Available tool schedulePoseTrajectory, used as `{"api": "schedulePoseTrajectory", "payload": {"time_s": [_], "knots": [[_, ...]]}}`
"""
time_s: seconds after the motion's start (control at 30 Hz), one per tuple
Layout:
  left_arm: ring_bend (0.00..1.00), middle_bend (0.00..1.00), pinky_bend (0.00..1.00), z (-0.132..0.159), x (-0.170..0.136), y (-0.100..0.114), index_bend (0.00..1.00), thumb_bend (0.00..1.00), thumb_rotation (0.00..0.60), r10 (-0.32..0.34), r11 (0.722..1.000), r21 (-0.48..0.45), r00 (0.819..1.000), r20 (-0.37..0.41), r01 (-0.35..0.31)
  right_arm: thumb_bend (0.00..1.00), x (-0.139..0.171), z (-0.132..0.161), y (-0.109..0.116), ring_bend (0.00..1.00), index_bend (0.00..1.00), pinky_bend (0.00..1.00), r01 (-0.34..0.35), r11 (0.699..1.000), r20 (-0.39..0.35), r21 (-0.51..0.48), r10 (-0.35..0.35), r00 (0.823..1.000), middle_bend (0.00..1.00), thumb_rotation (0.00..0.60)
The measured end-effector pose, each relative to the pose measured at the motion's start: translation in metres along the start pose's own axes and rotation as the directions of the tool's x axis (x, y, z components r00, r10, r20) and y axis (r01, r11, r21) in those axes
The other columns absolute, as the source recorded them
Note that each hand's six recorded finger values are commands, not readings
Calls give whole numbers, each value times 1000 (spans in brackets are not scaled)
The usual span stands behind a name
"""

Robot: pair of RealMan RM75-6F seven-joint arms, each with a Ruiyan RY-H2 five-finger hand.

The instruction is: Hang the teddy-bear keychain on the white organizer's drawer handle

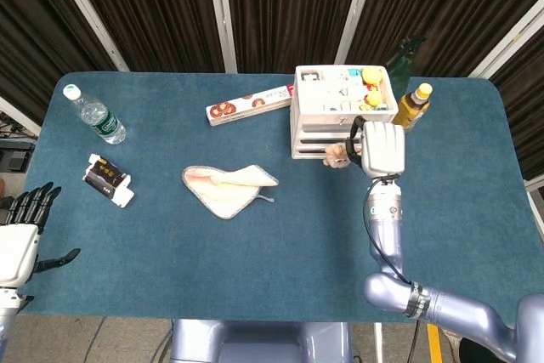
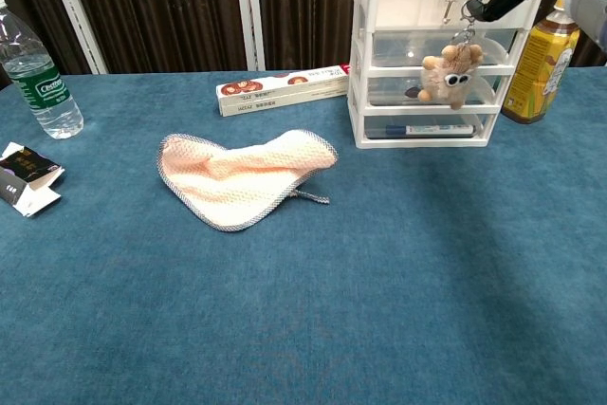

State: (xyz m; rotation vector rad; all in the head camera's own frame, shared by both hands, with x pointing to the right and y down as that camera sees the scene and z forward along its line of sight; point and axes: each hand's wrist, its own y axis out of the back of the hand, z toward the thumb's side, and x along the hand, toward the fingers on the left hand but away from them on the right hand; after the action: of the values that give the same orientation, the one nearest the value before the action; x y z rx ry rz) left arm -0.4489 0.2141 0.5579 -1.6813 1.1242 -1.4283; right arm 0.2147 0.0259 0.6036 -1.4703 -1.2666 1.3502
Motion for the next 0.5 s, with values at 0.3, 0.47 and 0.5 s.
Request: {"api": "schedulePoseTrajectory", "payload": {"time_s": [0.3,0.47,0.5], "knots": [[0,0,0,1,1,-2,0,50,600,-6,1000,0,1000,-4,6,384,-10,6,5,1000,609,920,19,1000,-1,-25,-19,1000,1000,600],[0,0,0,0,1,-2,0,50,600,-8,1000,1,1000,-7,8,384,-17,10,9,1000,609,920,31,999,-6,-30,-31,999,1000,600],[0,0,0,0,2,-3,0,50,600,-9,1000,0,1000,-8,9,384,-18,10,10,1000,609,920,32,999,-6,-33,-32,999,1000,600]]}}
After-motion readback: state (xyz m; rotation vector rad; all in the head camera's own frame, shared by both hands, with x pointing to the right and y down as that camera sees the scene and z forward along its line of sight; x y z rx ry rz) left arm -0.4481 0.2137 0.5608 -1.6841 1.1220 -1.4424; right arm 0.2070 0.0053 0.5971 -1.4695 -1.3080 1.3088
